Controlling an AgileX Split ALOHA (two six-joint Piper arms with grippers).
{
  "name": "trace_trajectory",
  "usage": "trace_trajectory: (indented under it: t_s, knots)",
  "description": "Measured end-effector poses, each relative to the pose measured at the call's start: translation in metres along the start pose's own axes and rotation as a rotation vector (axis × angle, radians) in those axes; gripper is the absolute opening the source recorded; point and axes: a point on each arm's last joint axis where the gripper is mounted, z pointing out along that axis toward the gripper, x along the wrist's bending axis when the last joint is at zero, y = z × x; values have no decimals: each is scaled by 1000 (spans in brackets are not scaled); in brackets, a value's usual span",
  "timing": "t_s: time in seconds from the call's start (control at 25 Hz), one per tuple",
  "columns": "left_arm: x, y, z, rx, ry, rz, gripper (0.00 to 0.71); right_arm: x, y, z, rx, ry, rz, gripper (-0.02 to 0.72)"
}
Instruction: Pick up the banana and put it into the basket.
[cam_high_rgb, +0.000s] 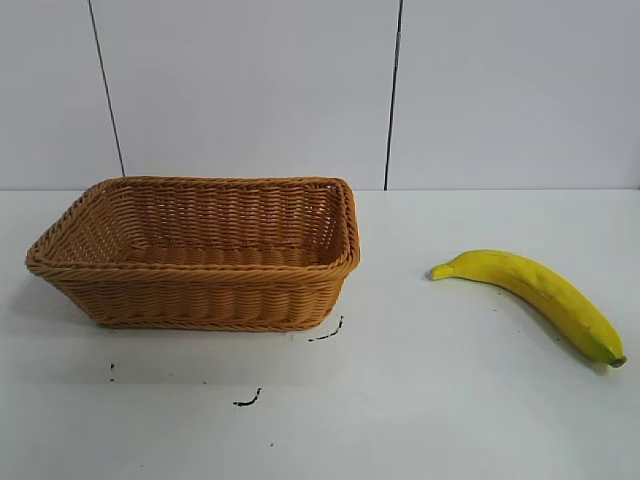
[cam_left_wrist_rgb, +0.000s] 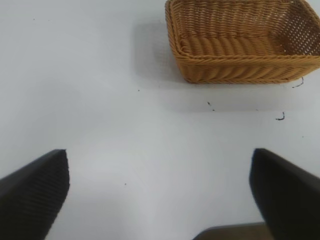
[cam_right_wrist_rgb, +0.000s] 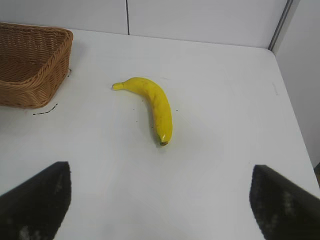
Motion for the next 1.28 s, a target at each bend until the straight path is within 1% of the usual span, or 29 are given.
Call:
trace_trajectory:
  t_s: [0.32,0.4,0.52,0.64,0.88,1.0,1.12,1.28]
  knots:
    - [0,0,0,0,0,0,695,0,0,0,-2,0,1,696]
    - [0,0,0,0,0,0,695,0,1,1,4,0,20,696]
    - [0,0,0,0,0,0,695,-1,11,9,72,3,87,696]
    - [0,0,0,0,0,0,695,-3,32,23,168,2,112,696]
    - [0,0,0,0,0,0,695,-9,83,69,368,6,100,696]
    - [0,0,0,0,0,0,695,-13,105,106,477,9,99,696]
    - [0,0,0,0,0,0,695,-17,122,142,559,13,96,696]
    - [0,0,0,0,0,0,695,-22,135,194,660,32,55,696]
